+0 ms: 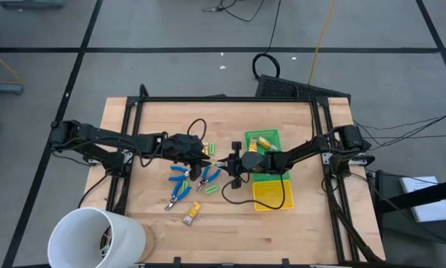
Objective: Pick & Place School Supplies
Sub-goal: Put the yellow crayon box into the top green bin
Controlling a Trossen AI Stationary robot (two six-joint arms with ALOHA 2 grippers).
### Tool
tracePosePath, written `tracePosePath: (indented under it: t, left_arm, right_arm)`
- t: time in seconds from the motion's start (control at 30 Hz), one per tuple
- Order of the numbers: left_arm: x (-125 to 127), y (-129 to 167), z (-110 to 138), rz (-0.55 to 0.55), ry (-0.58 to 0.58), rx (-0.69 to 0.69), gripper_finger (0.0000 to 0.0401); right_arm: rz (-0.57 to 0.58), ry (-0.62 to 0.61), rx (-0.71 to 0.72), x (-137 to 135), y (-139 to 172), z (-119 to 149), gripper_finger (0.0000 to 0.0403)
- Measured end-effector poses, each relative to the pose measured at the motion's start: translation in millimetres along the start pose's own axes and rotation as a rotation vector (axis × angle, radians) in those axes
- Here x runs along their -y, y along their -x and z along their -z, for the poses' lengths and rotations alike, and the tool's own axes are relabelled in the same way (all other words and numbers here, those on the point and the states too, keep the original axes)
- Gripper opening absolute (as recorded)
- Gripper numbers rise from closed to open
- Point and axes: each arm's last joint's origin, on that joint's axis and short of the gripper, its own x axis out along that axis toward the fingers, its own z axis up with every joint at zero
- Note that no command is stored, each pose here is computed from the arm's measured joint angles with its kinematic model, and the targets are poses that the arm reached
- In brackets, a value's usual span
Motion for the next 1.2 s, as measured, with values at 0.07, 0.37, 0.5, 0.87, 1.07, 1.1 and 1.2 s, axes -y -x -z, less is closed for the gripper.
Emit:
tracePosePath:
  t: [0.07, 0.37, 0.5, 0.87, 1.07, 1.1, 1.2]
  left_arm:
    - [0.1, 0.0, -0.9, 0.003, 0.000, 0.009, 0.0131]
    - [-4.8, 0.2, -5.7, -0.005, 0.012, 0.043, 0.0131]
    - [-5.7, 0.3, -7.1, -0.006, 0.014, 0.053, 0.0131]
    - [-5.5, 0.4, -7.7, -0.005, -0.023, 0.060, 0.0131]
    - [-4.6, 0.5, -9.9, 0.003, -0.023, 0.082, 0.0131]
    - [-4.5, 0.5, -10.1, 0.004, -0.023, 0.085, 0.0131]
    - [-3.9, 0.7, -11.9, 0.011, -0.023, 0.103, 0.0131]
  right_arm:
    - [-0.002, -0.005, -0.005, 0.1, 0.4, 0.0, 0.0076]
    - [-0.015, -0.027, -0.053, 4.7, 11.5, -6.3, 0.0064]
    - [-0.026, -0.081, -0.116, 10.4, 25.5, -8.9, 0.0075]
    - [0.109, -0.221, -0.229, 38.1, 87.8, 0.1, 0.0066]
    - [0.184, -0.338, -0.208, 57.0, 120.7, 18.8, 0.0071]
    - [0.195, -0.359, -0.203, 59.6, 124.5, 21.9, 0.0068]
    - [0.221, -0.402, -0.231, 64.8, 132.6, 33.5, 0.0064]
